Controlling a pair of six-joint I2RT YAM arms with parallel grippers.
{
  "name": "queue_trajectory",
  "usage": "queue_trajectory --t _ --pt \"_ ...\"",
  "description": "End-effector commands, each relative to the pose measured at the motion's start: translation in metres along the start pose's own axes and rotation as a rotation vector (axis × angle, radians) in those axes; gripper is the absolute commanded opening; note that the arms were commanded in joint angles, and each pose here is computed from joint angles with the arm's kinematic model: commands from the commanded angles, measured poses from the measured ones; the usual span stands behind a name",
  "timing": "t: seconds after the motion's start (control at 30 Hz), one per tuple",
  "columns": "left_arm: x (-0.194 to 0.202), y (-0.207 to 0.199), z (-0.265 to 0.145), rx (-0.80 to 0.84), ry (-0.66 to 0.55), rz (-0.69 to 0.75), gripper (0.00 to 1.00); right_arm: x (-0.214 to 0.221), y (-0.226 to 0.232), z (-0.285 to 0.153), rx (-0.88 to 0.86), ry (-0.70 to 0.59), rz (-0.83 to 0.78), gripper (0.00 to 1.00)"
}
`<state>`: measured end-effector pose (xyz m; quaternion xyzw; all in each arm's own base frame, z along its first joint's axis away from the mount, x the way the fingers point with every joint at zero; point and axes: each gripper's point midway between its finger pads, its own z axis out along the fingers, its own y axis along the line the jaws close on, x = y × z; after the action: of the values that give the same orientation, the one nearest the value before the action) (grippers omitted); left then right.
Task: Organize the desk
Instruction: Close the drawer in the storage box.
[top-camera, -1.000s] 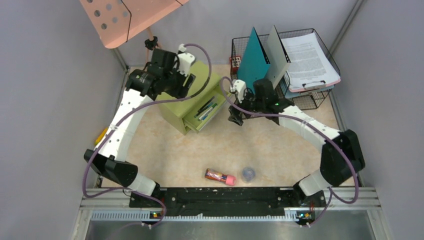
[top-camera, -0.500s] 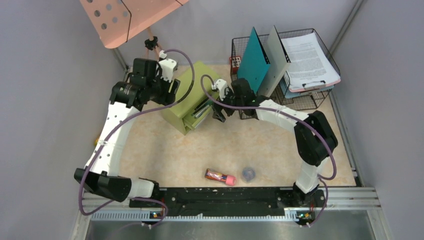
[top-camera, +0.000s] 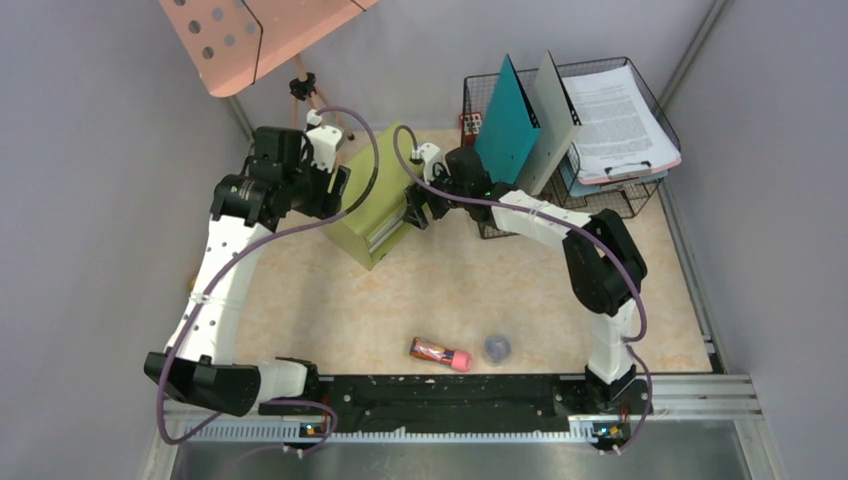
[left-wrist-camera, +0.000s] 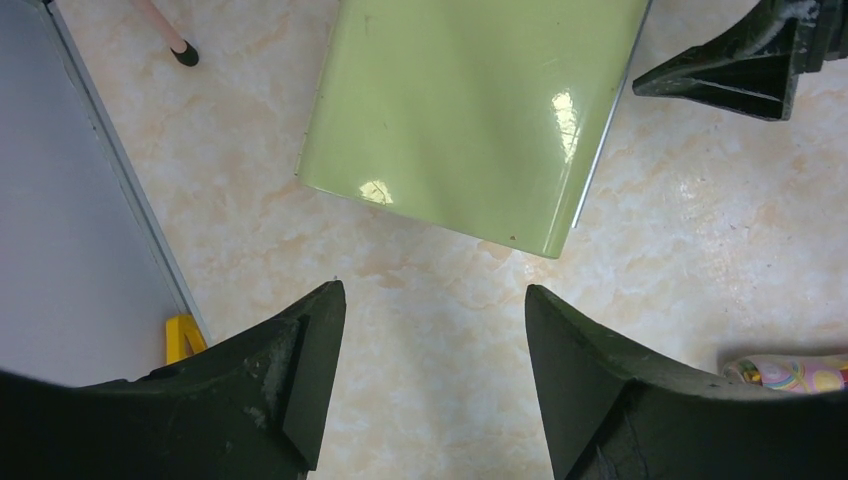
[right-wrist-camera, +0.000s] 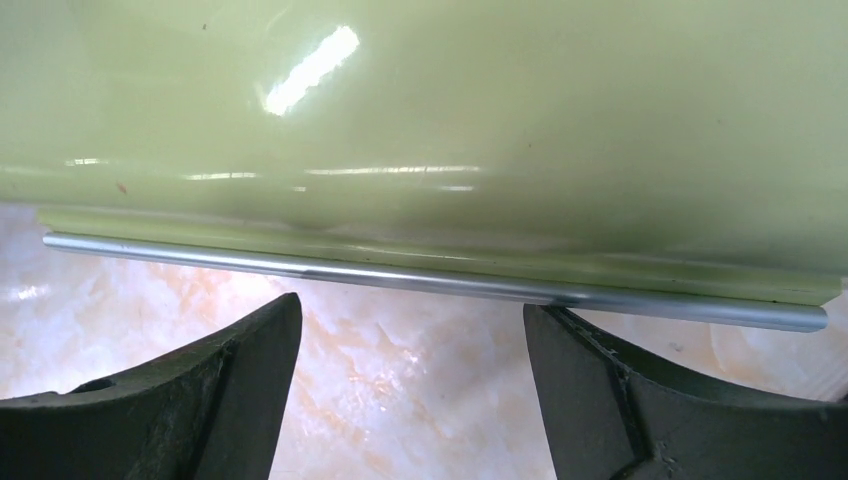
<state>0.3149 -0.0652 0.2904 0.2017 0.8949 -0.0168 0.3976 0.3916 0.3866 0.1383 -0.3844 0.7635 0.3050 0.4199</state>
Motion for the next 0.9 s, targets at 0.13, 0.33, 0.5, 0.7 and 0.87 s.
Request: queue_trajectory --t 0.13,0.33,0.5,0.7,0.87 --pt "0.002 -0.008 -0.011 0.047 -0.057 0.050 0.72 -0.051 0.025 0.005 -0.115 -0.131 0.057 0.82" --pt "0.007 -0.009 -0.002 0.040 -0.090 0.069 0.73 -0.053 0.031 0.000 -0.155 -0.131 0.061 0.83" --pt "-0.002 0.001 0.008 -0.018 -0.112 0.016 0.79 -0.032 -0.001 -0.014 -0.032 -0.089 0.184 0.82" --pt "-0.035 0.015 0.020 -0.073 -0.190 -0.050 0.86 -0.009 -0.007 -0.014 -0.018 -0.054 0.283 0.80" --pt "-0.054 0.023 0.051 -0.077 -0.182 -0.098 0.89 0.004 -0.008 0.001 -0.027 -0.027 0.378 0.78"
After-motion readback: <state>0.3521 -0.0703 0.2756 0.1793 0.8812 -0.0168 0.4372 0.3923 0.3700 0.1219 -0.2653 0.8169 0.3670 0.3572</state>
